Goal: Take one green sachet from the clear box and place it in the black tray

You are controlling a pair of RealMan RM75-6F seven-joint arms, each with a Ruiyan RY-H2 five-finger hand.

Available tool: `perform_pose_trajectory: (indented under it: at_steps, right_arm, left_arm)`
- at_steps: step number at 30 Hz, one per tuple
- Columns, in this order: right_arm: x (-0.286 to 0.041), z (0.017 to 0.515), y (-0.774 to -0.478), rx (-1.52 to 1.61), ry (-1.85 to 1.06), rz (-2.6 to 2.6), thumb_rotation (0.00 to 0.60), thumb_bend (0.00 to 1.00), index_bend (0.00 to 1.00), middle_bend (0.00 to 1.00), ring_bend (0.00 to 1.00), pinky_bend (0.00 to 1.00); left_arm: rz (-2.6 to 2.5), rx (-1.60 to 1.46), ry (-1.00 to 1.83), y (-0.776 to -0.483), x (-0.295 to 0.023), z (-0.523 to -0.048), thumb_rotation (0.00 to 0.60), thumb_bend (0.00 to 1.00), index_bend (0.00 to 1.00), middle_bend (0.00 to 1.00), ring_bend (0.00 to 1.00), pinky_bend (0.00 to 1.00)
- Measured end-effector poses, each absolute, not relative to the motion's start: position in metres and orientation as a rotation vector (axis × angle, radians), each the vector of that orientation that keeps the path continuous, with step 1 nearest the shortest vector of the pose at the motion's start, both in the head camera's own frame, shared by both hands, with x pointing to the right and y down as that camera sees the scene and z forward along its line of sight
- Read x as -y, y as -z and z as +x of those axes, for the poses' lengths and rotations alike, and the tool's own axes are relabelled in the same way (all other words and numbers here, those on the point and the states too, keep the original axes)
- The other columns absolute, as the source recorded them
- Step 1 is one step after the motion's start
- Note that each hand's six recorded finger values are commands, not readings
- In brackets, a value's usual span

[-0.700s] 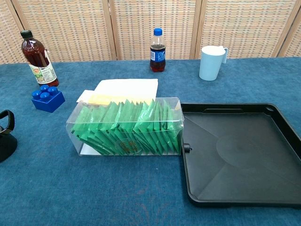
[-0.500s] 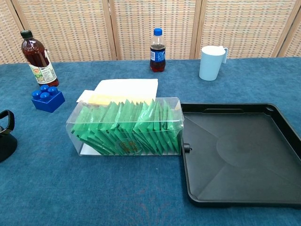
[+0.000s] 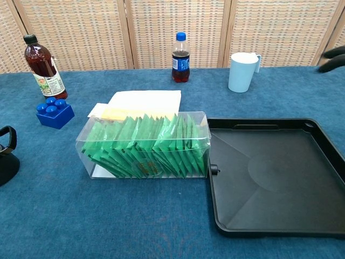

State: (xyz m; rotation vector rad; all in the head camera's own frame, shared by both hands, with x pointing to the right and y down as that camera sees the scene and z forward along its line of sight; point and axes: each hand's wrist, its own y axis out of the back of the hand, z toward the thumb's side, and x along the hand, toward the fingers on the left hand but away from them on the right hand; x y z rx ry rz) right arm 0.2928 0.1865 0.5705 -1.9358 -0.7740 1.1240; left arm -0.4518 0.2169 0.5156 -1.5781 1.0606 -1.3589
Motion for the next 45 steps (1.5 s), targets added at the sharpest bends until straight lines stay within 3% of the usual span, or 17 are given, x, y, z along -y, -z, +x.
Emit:
perform_pose_trajectory:
  at_steps: [9, 24, 45]
  right_arm:
    - [-0.143, 0.196, -0.607, 0.659, -1.008, -2.184, 0.600, 0.18, 0.23, 0.00, 0.00, 0.00]
    - [-0.121, 0.094, -0.643, 0.581, -1.080, -2.249, 0.600, 0.22, 0.26, 0.00, 0.00, 0.00]
    - [-0.116, 0.057, -0.649, 0.591, -1.135, -2.197, 0.600, 0.26, 0.26, 0.00, 0.00, 0.00]
  left_arm:
    - [-1.554, -1.070, 1.414, -0.526, -0.210, -0.460, 0.600, 0.05, 0.00, 0.00, 0.00, 0.00]
    - [-1.559, -1.081, 1.453, -0.532, -0.204, -0.469, 0.600, 0.05, 0.00, 0.00, 0.00, 0.00]
    - [-1.576, -1.092, 1.462, -0.534, -0.202, -0.472, 0.600, 0.05, 0.00, 0.00, 0.00, 0.00]
